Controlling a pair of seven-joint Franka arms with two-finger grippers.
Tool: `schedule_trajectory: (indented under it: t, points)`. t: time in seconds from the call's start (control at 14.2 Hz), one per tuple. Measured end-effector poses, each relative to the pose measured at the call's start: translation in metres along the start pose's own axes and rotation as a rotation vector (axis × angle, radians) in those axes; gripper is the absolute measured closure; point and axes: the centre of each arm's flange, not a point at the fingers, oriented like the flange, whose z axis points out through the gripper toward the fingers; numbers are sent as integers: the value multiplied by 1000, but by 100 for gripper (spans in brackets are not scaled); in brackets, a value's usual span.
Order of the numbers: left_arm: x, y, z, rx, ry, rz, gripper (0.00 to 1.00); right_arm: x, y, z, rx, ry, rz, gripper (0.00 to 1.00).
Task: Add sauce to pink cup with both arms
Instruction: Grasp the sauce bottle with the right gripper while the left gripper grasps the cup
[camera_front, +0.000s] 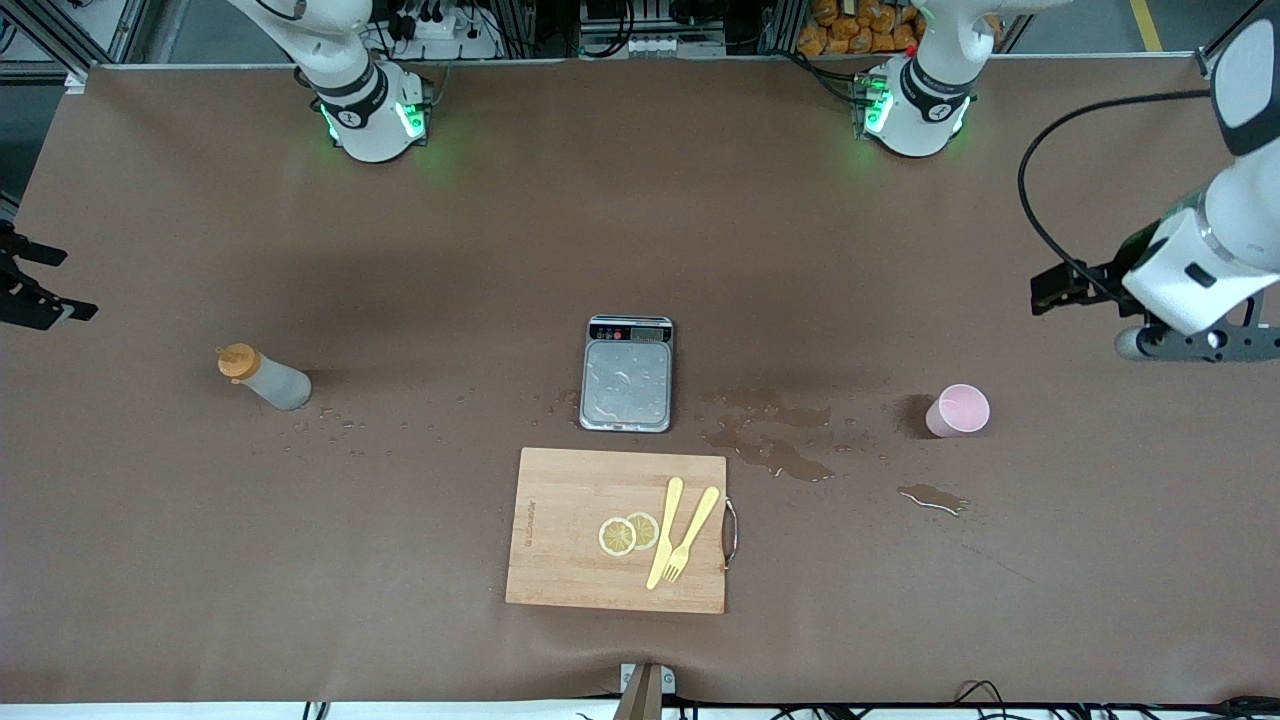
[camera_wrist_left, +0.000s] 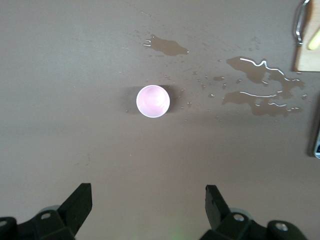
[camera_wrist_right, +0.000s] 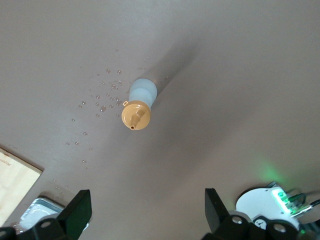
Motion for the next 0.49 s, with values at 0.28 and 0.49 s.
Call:
schedule_trajectory:
  t: [0.28, 0.49]
  points:
    - [17, -18, 30, -4, -44, -30, 0, 47, 35, 27, 90, -137, 99, 0]
    - [27, -28, 53, -7, -84, -45, 0, 74, 49, 51, 132, -214, 148, 0]
